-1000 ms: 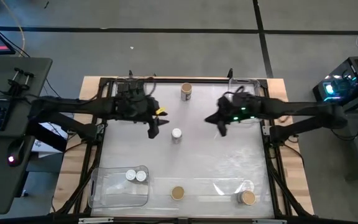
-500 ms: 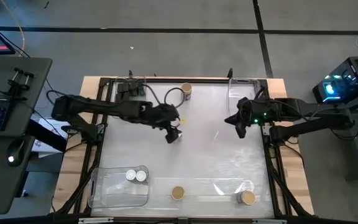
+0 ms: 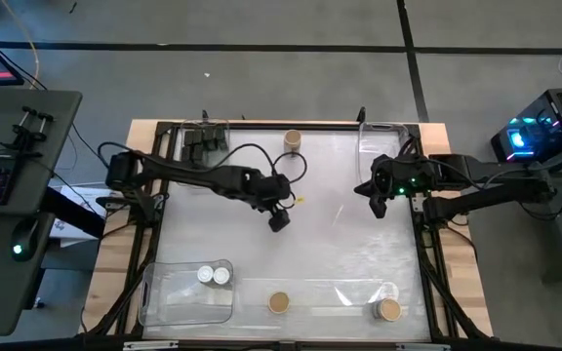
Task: Sort spices by type
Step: Put the white seasoning bottle into the bottom transparent bin
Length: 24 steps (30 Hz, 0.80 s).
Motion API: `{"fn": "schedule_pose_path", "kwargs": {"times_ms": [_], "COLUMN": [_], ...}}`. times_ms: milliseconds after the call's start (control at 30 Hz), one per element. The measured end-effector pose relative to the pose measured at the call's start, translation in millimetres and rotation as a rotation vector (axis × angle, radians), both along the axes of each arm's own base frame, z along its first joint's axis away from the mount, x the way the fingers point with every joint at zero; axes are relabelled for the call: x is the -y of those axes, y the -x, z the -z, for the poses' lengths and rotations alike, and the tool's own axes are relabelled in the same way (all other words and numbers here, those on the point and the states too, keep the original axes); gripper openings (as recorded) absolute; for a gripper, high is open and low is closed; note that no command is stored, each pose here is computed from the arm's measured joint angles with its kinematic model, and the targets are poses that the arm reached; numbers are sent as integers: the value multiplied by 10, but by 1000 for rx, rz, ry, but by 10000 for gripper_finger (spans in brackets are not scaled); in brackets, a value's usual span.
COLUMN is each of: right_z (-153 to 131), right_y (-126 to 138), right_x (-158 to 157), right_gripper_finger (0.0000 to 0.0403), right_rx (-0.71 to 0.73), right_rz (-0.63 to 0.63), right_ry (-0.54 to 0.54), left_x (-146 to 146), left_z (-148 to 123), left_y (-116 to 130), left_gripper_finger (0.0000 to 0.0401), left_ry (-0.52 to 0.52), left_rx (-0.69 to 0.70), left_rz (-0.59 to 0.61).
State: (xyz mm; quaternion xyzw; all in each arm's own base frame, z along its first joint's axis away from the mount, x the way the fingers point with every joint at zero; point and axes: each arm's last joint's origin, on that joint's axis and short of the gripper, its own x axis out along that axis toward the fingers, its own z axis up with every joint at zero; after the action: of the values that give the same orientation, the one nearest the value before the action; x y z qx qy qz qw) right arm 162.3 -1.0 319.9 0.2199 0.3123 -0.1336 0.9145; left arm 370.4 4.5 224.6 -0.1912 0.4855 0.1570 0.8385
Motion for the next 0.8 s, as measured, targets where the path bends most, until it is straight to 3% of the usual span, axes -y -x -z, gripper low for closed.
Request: {"fn": "schedule_pose_path", "kwargs": {"times_ms": [267, 467, 567, 733, 800], "right_z": [17, 38, 47, 51, 51], "right_y": [-26, -80, -100, -114, -113], "right_x": [0, -2, -2, -3, -3], "right_gripper_finger": [0, 0, 0, 0, 0], "right_rx": [-10, -15, -19, -21, -21], "right_rz": [4, 13, 11, 6, 4], "right_ry": [-5, -17, -17, -12, -10], "left_x": [-33, -57, -57, -59, -58], "left_z": [253, 286, 287, 284, 251], "left_y": [-45, -56, -55, -54, -40], "left_gripper_finger": [324, 314, 275, 165, 167], "left_ry": [0, -23, -20, -23, -33], "left_rx": [-101, -110, -110, -110, -105], "left_rz": [7, 5, 1, -4, 20]}}
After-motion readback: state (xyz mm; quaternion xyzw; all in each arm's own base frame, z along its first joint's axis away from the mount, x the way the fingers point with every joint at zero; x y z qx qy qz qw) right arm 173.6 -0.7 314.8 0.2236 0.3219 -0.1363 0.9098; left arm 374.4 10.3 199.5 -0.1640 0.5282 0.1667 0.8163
